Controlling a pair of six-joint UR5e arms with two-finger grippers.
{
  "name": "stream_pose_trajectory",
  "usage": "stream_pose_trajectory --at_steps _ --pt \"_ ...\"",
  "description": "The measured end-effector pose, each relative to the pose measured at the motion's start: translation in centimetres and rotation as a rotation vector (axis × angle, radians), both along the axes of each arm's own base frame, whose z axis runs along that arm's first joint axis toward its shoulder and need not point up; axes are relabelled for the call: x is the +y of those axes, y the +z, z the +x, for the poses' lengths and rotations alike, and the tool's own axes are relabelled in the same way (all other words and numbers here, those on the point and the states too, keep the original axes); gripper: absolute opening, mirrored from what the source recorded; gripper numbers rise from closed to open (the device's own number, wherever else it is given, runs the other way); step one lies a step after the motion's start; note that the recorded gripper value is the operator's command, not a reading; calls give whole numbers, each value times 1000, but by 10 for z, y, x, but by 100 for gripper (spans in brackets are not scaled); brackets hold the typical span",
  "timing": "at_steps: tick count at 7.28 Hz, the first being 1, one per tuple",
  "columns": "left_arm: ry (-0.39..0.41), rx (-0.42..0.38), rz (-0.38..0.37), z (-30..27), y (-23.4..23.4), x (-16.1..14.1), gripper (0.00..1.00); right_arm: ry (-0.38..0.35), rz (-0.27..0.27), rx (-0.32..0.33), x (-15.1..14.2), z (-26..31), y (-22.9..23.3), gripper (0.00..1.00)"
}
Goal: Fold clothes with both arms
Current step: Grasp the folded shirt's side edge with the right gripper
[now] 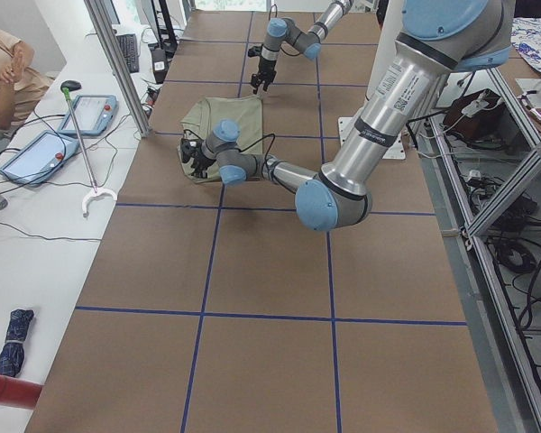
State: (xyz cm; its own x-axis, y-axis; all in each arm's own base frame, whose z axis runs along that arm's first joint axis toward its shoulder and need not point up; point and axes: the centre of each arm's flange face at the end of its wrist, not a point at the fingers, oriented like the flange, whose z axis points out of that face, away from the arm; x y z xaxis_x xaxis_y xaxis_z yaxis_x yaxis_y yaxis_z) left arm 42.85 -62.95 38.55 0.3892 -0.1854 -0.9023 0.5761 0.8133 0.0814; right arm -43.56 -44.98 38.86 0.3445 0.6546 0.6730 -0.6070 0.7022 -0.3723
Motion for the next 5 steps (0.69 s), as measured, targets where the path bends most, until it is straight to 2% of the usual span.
stream_pose_trajectory --at_steps 2,4,5 --pt "-3 -3 -1 -1 1 1 39 2 3 5 1 -5 0 56" --pt "-5 -9 -5 -3 7 2 39 3 4 7 0 -7 0 54" --pt "-5 -11 -7 -4 10 4 39 5 7 6 -1 -8 -2 43"
